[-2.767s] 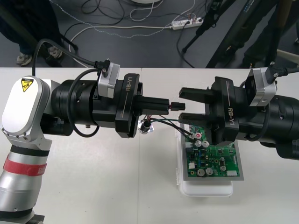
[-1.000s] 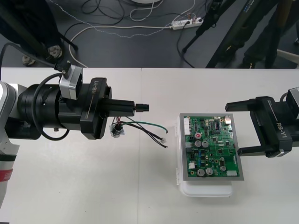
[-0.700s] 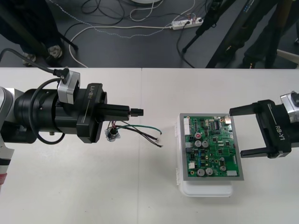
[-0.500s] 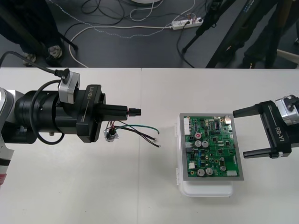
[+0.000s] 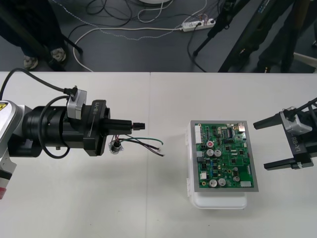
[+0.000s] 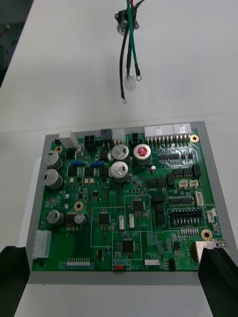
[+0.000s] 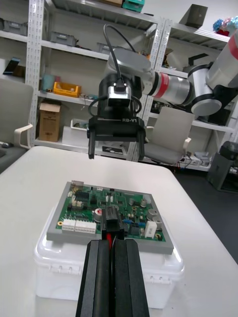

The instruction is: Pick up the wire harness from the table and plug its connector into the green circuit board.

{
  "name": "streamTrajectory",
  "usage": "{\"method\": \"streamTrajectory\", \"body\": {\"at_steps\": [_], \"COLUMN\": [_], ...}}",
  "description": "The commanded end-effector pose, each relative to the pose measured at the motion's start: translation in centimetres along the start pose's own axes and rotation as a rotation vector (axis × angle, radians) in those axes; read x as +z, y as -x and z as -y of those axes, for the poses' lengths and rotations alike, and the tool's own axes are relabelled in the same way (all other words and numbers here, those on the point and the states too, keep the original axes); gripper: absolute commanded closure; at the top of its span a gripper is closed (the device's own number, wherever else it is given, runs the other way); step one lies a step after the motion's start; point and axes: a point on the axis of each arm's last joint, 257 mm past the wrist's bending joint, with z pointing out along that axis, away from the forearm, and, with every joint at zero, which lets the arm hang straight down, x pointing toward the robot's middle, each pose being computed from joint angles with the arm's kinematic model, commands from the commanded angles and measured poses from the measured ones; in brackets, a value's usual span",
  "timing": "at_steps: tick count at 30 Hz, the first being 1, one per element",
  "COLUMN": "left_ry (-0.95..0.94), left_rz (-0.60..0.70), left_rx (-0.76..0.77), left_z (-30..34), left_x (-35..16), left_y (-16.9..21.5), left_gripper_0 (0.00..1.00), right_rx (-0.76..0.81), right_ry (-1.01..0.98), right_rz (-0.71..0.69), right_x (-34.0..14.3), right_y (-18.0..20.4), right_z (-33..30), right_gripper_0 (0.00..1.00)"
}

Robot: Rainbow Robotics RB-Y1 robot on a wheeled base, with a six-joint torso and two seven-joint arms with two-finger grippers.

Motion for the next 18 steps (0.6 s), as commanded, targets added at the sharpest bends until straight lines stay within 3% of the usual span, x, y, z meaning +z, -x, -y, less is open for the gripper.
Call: {"method": "streamTrajectory", "body": {"at_steps": [1,18], "left_ry": [-0.063,-0.093], "left_rz": [-0.041,-0.069], "left_rx": [-0.003,-0.015], "left_z": [1.5,0.1], "left_x": [-0.7,-0.1], "left_y": [-2.0,-6.9], "left_gripper_0": [1.0,1.0], "right_rx": [0.036,-0.009], "right_ry": [-0.038,-0.107], "right_rz": [-0.128,-0.395], "right_x": [-1.9,-2.1], "right_y": [-1.6,-6.5], "right_z": [0.6,1.2], "right_gripper_0": [0.0,0.0]}}
